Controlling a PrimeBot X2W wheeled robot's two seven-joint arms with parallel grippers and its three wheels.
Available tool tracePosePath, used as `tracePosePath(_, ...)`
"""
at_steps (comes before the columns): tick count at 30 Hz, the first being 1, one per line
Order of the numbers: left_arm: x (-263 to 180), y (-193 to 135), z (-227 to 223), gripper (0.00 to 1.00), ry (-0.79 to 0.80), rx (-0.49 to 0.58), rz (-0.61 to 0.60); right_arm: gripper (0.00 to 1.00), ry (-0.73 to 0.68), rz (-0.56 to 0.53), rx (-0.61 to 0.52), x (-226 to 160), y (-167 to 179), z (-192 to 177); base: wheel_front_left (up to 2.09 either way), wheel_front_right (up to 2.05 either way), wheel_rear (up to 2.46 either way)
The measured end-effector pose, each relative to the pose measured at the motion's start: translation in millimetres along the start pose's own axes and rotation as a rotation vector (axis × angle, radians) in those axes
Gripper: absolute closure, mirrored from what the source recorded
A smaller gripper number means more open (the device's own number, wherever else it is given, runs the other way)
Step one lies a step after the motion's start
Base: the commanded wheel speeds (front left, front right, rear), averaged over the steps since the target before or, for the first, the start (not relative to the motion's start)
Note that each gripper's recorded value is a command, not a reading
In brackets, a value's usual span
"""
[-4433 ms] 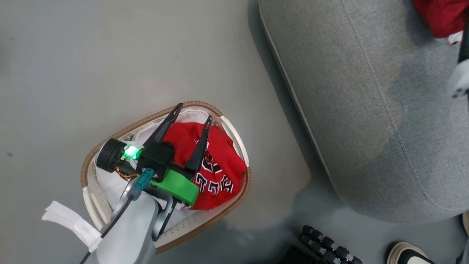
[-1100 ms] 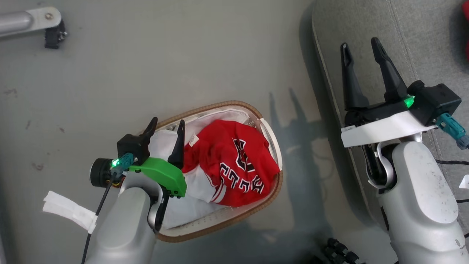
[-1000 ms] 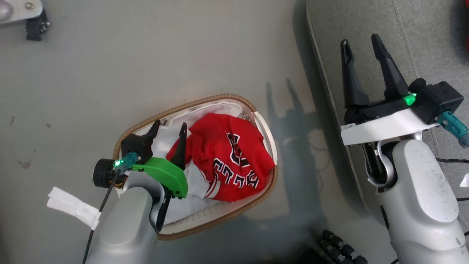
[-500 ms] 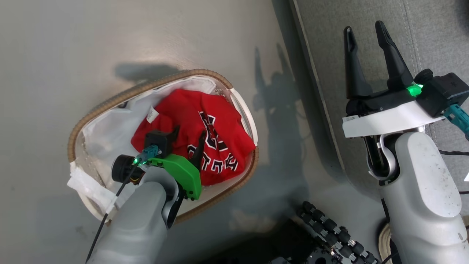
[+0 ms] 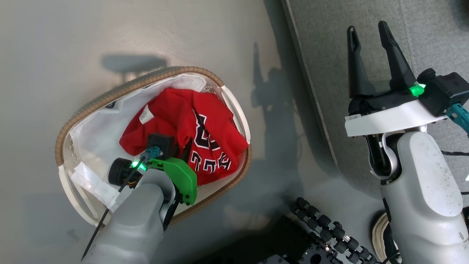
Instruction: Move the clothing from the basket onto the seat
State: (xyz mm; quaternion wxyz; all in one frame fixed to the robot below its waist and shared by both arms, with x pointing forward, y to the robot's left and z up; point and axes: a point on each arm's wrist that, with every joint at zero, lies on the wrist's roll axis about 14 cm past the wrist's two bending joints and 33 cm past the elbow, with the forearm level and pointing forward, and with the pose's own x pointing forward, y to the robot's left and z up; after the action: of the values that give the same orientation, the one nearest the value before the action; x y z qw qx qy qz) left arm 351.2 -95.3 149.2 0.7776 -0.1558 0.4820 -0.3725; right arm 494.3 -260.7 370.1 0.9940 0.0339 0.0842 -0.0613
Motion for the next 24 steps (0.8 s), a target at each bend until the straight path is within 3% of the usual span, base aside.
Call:
tracePosePath(13, -40, -27, 46, 1.00, -0.152, 0.056, -0.014, 0.00, -0.032, 0.008, 0.029, -22, 7, 27, 0.00, 0.00, 0.00)
tracePosePath(24, -97, -42, 72, 1.00, -0.296, 0.081, 0.060, 0.00, -0.074, 0.035, 0.089, -52, 21, 54, 0.00, 0.00, 0.00)
